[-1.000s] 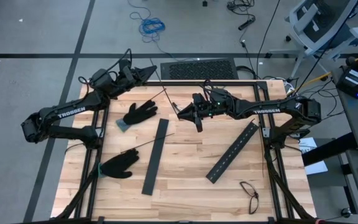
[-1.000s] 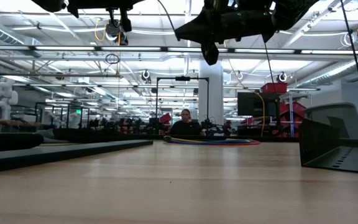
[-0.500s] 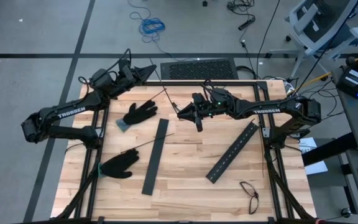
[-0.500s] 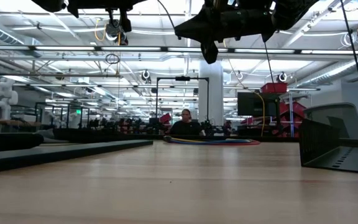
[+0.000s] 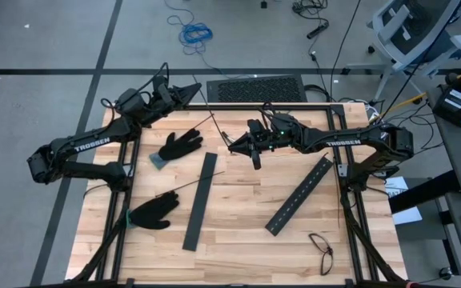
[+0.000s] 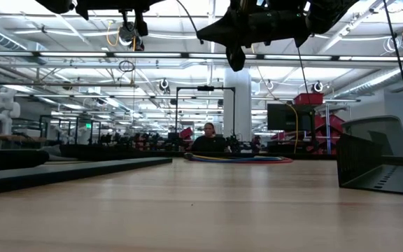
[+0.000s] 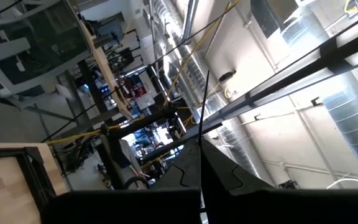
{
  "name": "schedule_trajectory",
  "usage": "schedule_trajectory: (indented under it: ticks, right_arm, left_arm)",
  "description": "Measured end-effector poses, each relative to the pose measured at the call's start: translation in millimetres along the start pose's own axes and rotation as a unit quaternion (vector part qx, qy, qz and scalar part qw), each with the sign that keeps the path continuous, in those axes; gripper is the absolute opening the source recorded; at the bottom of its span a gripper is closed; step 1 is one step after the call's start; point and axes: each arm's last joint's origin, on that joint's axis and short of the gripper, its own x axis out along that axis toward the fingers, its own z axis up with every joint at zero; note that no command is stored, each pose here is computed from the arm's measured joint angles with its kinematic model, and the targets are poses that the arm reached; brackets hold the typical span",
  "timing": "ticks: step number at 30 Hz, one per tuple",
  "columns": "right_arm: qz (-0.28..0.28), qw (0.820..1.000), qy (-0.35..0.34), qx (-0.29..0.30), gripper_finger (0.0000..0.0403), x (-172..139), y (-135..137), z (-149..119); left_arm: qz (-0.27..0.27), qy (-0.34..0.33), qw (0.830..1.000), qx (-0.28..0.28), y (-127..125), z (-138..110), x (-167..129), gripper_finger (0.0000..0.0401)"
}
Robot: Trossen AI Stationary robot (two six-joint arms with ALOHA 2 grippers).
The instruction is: Ziptie cables
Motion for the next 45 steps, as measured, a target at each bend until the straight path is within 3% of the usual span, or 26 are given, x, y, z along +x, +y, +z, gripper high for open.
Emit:
schedule_trajectory:
  ticks: [7, 12, 21, 25, 30, 33, 36, 41, 45]
  right_arm:
    - [0.000, 1.000, 0.000, -0.002, 0.0002, 0, 0, 0]
    - [-0.014, 0.999, 0.004, -0.047, 0.0001, 2, -2, -3]
    - [-0.054, 0.997, 0.030, -0.049, 0.0000, 19, -22, -22]
    - [-0.057, 0.998, 0.032, -0.019, 0.0000, 33, -28, -20]
    - [-0.056, 0.998, 0.022, -0.030, 0.0000, 50, -30, -5]
    - [-0.069, 0.997, 0.038, -0.001, 0.0000, 56, -35, 5]
    - [-0.092, 0.993, 0.065, 0.044, 0.0000, 56, -45, 7]
    - [-0.116, 0.985, 0.060, 0.112, 0.0000, 50, -60, 11]
    - [-0.114, 0.986, 0.060, 0.109, 0.0000, 48, -64, 13]
  left_arm:
    - [-0.001, 0.001, 1.000, -0.003, 0, 0, 0, 0.0000]
    - [-0.009, 0.015, 0.999, -0.035, -3, -6, 1, 0.0000]
    - [-0.026, 0.127, 0.986, -0.105, -7, -25, 1, 0.0000]
    - [-0.022, 0.173, 0.983, -0.063, -4, -30, 0, 0.0000]
    - [-0.030, 0.203, 0.977, -0.055, -4, -33, 0, 0.0000]
    - [-0.037, 0.217, 0.975, -0.034, -3, -36, 0, 0.0000]
    - [-0.058, 0.232, 0.971, 0.029, -4, -37, 0, 0.0000]
    - [-0.061, 0.235, 0.968, 0.071, -2, -39, 0, 0.0000]
    - [-0.058, 0.228, 0.969, 0.076, -2, -38, 0, 0.0000]
